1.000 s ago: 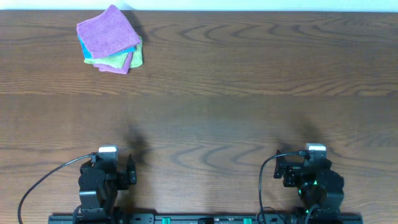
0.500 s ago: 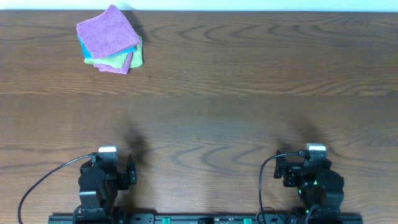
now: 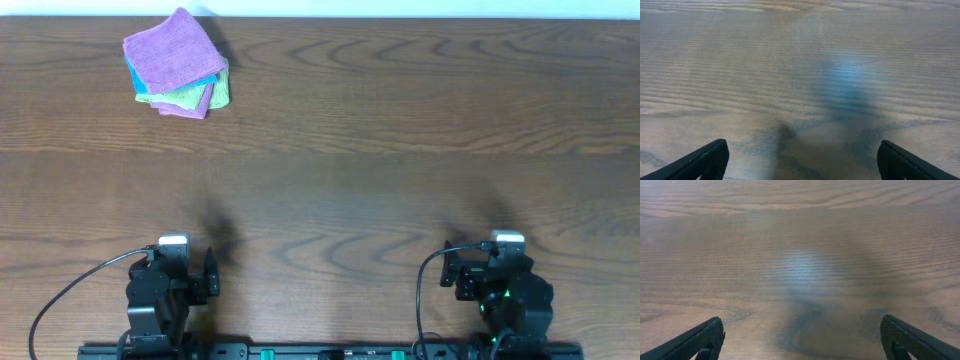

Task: Fold the cloth

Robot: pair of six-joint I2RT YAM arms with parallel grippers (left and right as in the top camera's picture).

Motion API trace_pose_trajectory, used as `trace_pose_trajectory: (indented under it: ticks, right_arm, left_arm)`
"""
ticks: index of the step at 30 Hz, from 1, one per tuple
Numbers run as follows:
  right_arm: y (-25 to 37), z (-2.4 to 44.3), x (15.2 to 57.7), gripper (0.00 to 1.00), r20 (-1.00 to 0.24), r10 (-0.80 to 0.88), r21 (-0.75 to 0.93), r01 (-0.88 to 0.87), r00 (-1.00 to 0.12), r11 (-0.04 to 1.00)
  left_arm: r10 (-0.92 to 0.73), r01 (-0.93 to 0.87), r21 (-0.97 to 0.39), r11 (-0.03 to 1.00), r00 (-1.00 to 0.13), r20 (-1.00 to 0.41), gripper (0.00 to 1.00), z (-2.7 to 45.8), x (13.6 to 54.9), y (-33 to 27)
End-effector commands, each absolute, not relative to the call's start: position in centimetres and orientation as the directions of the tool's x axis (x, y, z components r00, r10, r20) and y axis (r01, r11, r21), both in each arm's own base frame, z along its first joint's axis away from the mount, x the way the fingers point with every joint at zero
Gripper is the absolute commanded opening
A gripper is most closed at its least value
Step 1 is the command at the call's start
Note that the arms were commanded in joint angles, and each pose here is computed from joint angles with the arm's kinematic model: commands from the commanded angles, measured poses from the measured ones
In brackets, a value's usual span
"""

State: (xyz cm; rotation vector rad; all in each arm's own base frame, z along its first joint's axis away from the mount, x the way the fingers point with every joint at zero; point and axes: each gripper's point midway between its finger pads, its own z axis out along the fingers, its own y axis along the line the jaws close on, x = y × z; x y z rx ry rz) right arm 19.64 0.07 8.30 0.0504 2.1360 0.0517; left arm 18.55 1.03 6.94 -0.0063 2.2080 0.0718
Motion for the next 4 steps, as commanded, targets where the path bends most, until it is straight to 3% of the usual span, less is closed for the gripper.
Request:
trace_pose_trajectory:
  ticks: [1,4]
  right_arm:
    - [-0.07,7.93,19.57,0.99,-0.840,0.060,0.057,0.023,-0.539,0.998]
    - [-0.07,7.93,19.57,0.99,-0.840,0.060,0.057,0.023,-0.539,0.998]
  left_arm:
    - [0.021,-0.032,0.051,0.998,-0.612,-0.791,0.95,6.18,18.31,1.06]
    - [0.021,-0.032,0.051,0.998,-0.612,-0.791,0.95,6.18,18.31,1.06]
